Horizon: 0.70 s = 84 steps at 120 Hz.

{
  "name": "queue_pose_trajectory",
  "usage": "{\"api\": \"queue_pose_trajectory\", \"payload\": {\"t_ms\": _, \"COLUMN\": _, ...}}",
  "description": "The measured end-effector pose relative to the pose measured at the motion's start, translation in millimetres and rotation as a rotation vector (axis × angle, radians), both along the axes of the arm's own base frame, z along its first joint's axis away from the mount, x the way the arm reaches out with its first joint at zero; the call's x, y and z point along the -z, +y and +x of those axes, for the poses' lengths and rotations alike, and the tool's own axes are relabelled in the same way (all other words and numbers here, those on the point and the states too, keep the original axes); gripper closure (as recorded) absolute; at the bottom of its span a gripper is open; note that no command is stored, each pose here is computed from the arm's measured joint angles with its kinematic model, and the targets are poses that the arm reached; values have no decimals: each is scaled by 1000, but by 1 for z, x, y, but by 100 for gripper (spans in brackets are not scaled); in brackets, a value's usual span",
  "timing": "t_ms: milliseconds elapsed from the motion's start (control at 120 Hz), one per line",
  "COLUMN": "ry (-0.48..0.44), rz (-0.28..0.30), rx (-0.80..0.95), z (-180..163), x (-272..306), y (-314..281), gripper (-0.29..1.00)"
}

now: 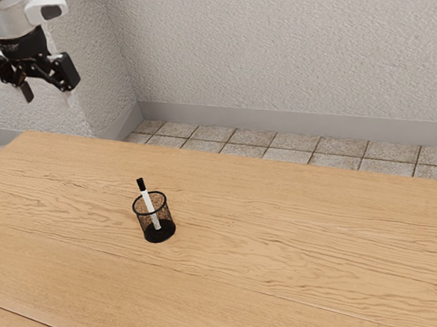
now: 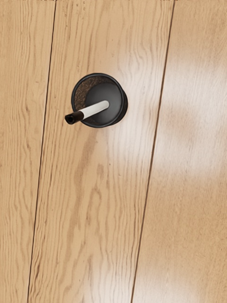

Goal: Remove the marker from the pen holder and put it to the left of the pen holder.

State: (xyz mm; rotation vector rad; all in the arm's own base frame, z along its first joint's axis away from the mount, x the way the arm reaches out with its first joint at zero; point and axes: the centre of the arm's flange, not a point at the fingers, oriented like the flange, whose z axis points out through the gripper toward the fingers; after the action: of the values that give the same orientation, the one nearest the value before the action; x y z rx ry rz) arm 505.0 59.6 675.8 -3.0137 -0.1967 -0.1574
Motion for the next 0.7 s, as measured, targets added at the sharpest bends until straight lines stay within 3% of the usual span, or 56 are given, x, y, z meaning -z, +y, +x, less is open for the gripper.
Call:
{"api": "queue_pose_trajectory", "payload": {"t_ms": 167, "ry": 0, "rz": -2, "rx": -16, "z": 4, "x": 7, "y": 0, "gripper": 0}}
{"api": "queue_pose_trajectory", "payload": {"t_ms": 275, "ry": 112, "rz": -16, "rx": -68, "z": 44, "x": 81, "y": 25, "gripper": 0}}
{"api": "queue_pose_trajectory", "payload": {"t_ms": 375, "ry": 166, "rz": -28, "rx": -92, "z": 53, "x": 160, "y": 38, "gripper": 0}}
{"api": "queue_pose_trajectory", "payload": {"t_ms": 458, "ry": 145, "rz": -37, "rx": -82, "z": 64, "x": 200, "y": 33, "gripper": 0}}
{"api": "queue_pose_trajectory", "payload": {"t_ms": 558, "ry": 109, "rz": -42, "rx": -2, "z": 98, "x": 240, "y": -14, "gripper": 0}}
{"api": "queue_pose_trajectory", "payload": {"t_ms": 700, "ry": 56, "rz": -68, "rx": 13, "z": 128, "x": 267, "y": -31, "gripper": 0}}
